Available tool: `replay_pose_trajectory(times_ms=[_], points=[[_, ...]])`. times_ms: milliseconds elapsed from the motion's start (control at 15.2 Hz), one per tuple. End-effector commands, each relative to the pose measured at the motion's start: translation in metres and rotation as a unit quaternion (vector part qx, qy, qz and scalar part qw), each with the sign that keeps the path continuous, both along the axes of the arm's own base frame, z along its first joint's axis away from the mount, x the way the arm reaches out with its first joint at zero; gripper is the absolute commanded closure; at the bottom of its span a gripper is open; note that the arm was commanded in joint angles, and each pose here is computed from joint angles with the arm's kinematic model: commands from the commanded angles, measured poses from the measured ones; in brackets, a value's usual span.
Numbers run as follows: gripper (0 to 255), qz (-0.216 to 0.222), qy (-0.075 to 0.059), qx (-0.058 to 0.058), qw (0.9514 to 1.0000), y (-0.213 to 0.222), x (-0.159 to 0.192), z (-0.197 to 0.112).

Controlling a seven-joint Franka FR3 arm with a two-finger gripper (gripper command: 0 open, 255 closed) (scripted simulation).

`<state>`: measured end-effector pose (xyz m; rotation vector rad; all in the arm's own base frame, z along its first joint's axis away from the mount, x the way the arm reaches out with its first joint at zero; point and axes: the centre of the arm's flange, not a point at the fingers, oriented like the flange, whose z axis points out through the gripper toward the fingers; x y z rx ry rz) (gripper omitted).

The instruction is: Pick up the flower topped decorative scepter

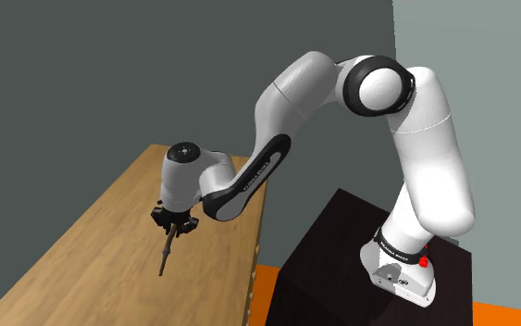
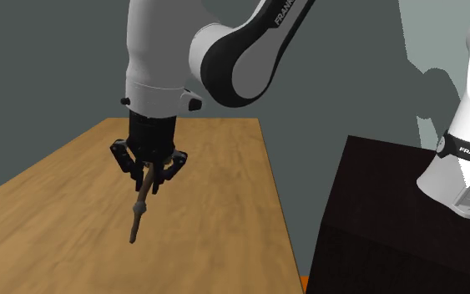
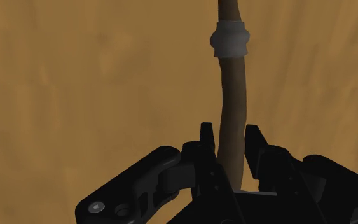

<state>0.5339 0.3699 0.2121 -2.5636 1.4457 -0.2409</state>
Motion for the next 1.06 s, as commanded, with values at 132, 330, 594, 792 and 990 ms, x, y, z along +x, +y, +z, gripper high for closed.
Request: replay_pose_trajectory(times_ms=[132, 330, 594, 792, 990], points=[[255, 0.0, 0.0, 0.0, 1.0, 0.0, 0.0, 0.018], [255, 0.0, 0.0, 0.0, 1.0, 0.0, 0.0, 0.034], [255, 0.0, 0.0, 0.0, 1.0, 0.0, 0.0, 0.055], [255, 0.0, 0.0, 0.0, 1.0, 0.0, 0.0, 0.071], [255, 0.0, 0.0, 0.0, 1.0, 0.0, 0.0, 0.077]])
